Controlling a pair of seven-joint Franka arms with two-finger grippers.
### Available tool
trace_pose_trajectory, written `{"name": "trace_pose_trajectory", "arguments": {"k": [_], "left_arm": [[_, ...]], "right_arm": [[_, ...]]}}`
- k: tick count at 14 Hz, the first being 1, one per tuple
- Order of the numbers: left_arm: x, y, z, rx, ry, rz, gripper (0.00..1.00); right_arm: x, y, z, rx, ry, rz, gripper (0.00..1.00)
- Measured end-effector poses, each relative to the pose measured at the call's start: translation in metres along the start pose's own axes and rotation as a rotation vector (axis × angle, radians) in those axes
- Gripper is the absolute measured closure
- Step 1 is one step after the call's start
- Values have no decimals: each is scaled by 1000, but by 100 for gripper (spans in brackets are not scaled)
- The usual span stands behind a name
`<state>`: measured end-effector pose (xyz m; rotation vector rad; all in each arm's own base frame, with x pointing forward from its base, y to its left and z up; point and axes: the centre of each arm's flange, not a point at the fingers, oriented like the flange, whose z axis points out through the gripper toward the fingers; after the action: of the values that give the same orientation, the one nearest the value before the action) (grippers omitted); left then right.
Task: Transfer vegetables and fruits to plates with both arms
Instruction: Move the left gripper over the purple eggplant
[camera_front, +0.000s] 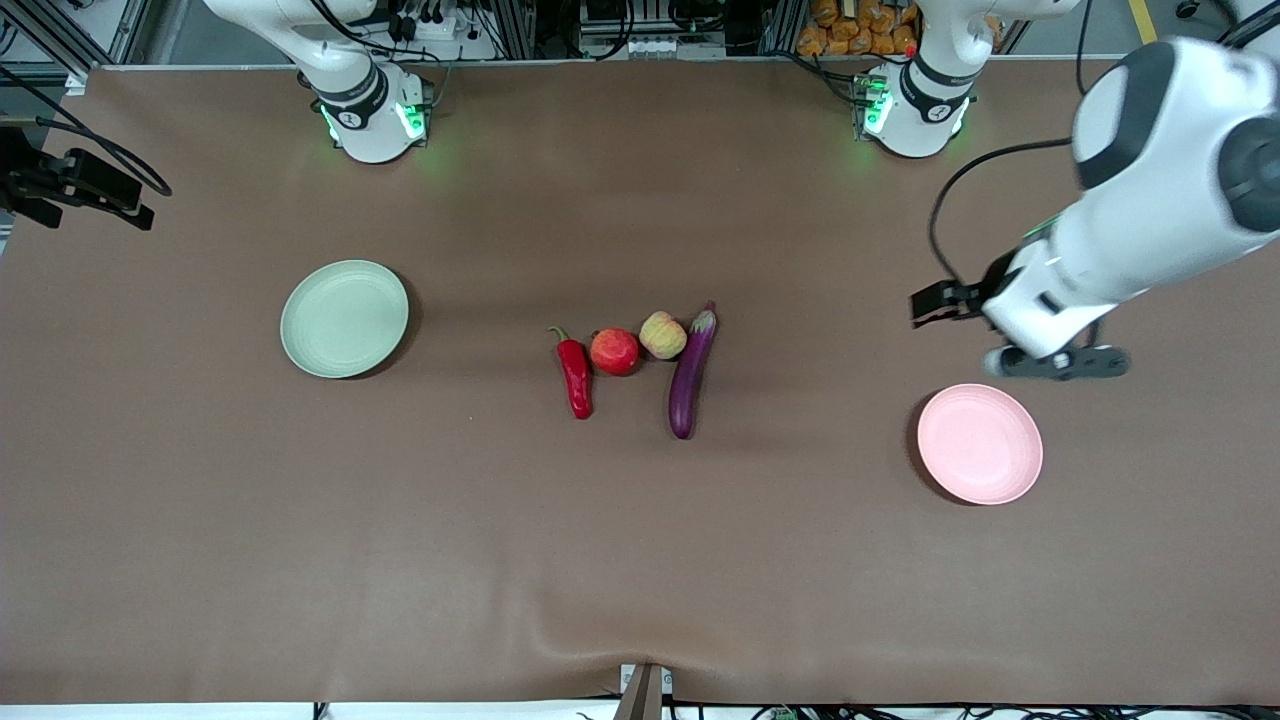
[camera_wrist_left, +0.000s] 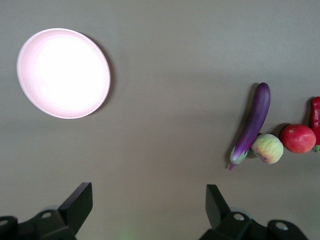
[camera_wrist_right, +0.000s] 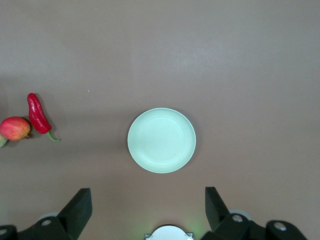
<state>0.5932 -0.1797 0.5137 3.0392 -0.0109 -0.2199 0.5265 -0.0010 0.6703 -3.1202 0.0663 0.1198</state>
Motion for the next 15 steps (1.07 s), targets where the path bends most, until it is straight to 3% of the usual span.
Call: {"name": "trace_pose_trajectory", "arguments": {"k": [2, 6, 15], "left_arm": [[9, 25, 20, 5, -10, 18, 0], [31, 70, 55, -14, 53, 39, 0], [38, 185, 195, -42, 89, -177, 0]], "right_arm": [[0, 0, 0, 0, 0, -1, 0], [0, 0, 0, 0, 0, -2, 0], [0, -3, 0, 0, 0, -7, 0]]}}
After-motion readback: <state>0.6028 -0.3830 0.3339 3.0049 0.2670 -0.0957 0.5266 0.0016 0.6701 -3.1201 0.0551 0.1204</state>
